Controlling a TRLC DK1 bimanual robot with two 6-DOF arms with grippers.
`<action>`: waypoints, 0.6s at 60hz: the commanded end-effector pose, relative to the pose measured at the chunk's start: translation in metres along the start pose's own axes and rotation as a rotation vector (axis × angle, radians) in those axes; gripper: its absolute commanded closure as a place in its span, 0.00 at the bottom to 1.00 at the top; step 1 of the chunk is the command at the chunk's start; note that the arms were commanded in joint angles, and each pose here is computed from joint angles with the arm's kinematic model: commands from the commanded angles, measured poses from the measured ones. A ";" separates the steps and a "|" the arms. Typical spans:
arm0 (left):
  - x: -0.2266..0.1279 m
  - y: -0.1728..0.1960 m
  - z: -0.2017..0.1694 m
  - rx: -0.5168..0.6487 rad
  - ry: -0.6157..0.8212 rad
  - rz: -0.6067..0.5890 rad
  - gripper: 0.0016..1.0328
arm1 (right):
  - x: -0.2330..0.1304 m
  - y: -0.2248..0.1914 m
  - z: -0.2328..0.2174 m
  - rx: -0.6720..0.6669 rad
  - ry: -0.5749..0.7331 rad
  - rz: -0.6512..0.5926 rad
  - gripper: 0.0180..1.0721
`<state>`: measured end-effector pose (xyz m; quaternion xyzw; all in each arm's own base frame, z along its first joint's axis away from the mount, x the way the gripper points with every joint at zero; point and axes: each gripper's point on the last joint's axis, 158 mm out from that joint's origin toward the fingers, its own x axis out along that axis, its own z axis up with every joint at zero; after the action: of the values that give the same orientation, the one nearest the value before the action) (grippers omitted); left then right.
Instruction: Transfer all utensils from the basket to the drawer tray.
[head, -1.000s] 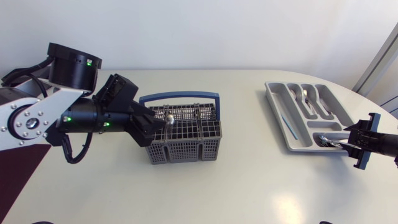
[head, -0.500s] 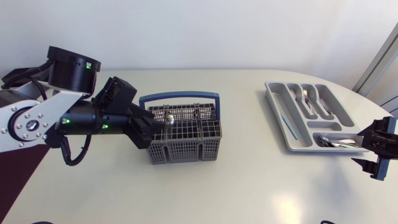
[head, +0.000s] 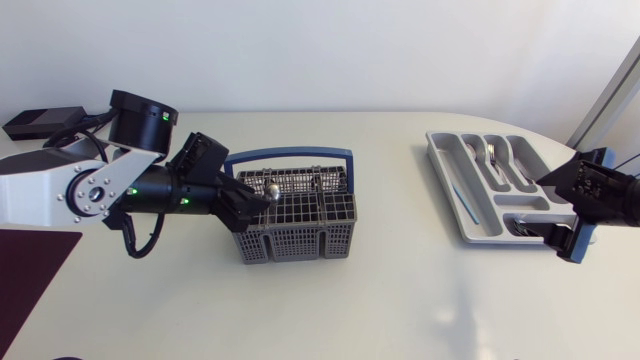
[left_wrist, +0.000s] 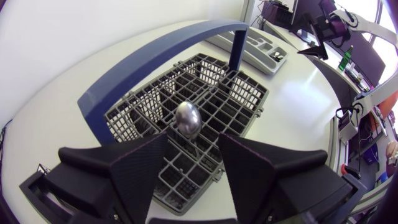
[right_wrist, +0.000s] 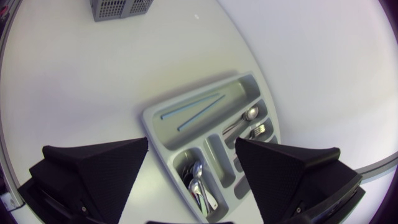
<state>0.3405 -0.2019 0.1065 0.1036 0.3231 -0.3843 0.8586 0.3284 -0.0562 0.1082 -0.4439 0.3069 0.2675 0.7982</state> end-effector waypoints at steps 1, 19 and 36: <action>0.006 0.005 0.009 -0.016 -0.021 -0.005 0.43 | -0.001 0.016 0.022 0.056 -0.039 0.036 0.04; 0.022 0.007 0.018 -0.035 -0.072 -0.006 0.42 | 0.003 0.042 0.055 0.050 -0.093 0.084 0.04; 0.032 -0.005 0.020 -0.024 -0.071 -0.034 0.46 | 0.004 0.061 0.066 0.032 -0.120 0.116 0.04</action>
<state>0.3574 -0.2244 0.0947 0.0841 0.3059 -0.3925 0.8633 0.3114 0.0252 0.1049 -0.4046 0.2840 0.3308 0.8039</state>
